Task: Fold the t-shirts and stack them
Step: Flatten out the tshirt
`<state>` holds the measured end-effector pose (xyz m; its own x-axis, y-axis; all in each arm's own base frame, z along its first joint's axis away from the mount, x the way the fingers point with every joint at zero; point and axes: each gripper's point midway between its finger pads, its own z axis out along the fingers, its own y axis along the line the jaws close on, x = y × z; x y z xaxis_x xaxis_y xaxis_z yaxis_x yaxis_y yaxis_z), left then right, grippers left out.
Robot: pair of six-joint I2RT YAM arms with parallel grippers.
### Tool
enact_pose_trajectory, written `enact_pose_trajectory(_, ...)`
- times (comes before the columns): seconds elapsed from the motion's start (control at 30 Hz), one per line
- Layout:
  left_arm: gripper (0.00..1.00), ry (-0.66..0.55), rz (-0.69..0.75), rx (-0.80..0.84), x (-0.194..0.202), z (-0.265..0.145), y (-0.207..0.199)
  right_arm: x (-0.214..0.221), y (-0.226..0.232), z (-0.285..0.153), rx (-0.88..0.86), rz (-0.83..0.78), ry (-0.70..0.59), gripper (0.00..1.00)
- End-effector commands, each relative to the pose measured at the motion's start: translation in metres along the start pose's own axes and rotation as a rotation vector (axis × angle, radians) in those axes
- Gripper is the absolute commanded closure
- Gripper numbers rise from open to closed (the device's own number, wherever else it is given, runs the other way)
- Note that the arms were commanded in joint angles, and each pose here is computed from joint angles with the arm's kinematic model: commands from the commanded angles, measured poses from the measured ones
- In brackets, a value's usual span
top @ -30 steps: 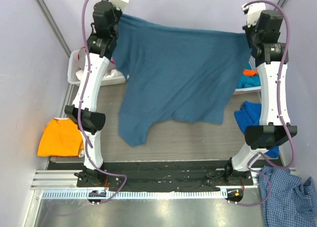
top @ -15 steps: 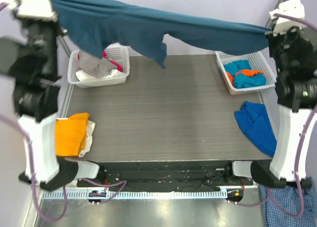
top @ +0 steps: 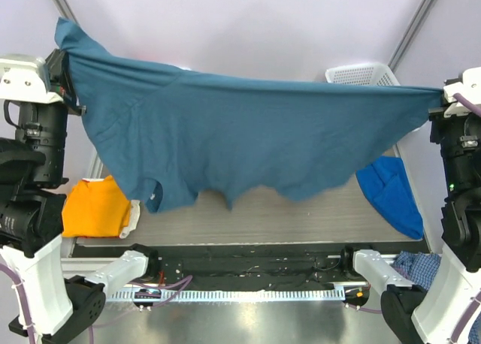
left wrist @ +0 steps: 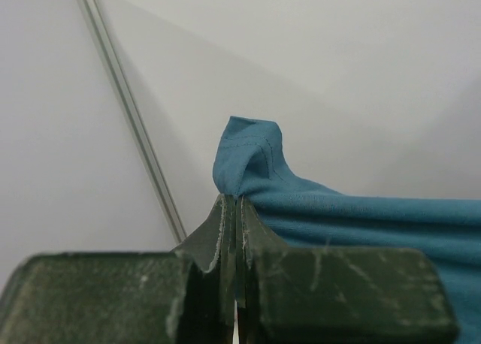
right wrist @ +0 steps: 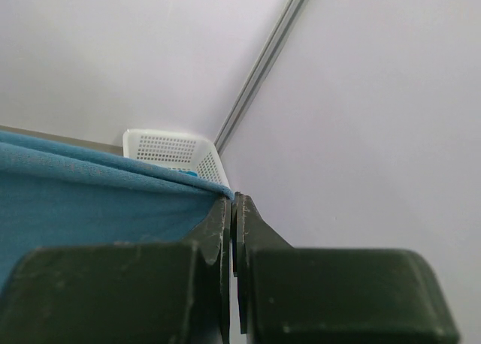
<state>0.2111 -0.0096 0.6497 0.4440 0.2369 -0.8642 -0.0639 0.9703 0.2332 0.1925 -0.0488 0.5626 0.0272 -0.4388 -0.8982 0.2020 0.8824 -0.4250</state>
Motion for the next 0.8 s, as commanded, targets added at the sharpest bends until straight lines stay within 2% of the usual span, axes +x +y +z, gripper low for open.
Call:
enact_pose_trajectory(0.0,1.00,-0.028,0.024,-0.157,-0.007,0.020,0.025,0.006,-0.017,0.028,0.113,0.013,0.053,0.99)
enact_pose_trajectory(0.17,1.00,0.004,0.066,-0.254,0.017,0.097,0.019,0.006,-0.020,0.078,0.167,0.026,0.065,0.99)
enact_pose_trajectory(0.2,1.00,0.010,0.069,-0.261,0.023,0.110,0.015,0.013,-0.015,0.101,0.163,0.022,0.094,0.99)
enact_pose_trajectory(0.23,1.00,-0.025,0.064,-0.294,0.012,0.117,0.023,0.016,-0.013,0.113,0.167,0.017,0.104,0.99)
enact_pose_trajectory(0.27,1.00,0.031,0.095,-0.280,0.047,0.154,0.006,0.014,-0.014,0.125,0.177,0.022,0.093,0.99)
enact_pose_trajectory(0.33,1.00,-0.016,0.102,-0.327,0.042,0.177,0.011,0.022,-0.006,0.160,0.176,0.021,0.110,0.99)
enact_pose_trajectory(0.37,1.00,0.035,0.154,-0.310,0.081,0.209,-0.006,0.022,-0.005,0.174,0.181,0.026,0.104,0.99)
enact_pose_trajectory(0.4,1.00,0.016,0.170,-0.329,0.085,0.222,-0.008,0.005,-0.014,0.177,0.213,0.037,0.065,0.99)
enact_pose_trajectory(0.43,1.00,-0.028,0.174,-0.361,0.074,0.225,-0.003,0.019,-0.006,0.204,0.208,0.035,0.100,0.99)
enact_pose_trajectory(0.47,1.00,-0.032,0.194,-0.371,0.080,0.232,-0.005,0.016,-0.009,0.211,0.219,0.036,0.095,0.99)
enact_pose_trajectory(0.5,1.00,-0.057,0.191,-0.381,0.084,0.240,-0.008,-0.006,-0.022,0.208,0.254,0.051,0.041,0.99)
enact_pose_trajectory(0.53,1.00,-0.052,0.195,-0.375,0.091,0.243,-0.012,0.003,-0.017,0.225,0.255,0.045,0.062,0.99)
enact_pose_trajectory(0.73,1.00,-0.159,0.099,-0.387,0.043,0.215,0.005,-0.016,-0.027,0.212,0.273,0.051,0.019,0.99)
enact_pose_trajectory(0.77,1.00,-0.163,0.096,-0.382,0.038,0.210,0.006,-0.026,-0.034,0.197,0.283,0.058,-0.008,0.99)
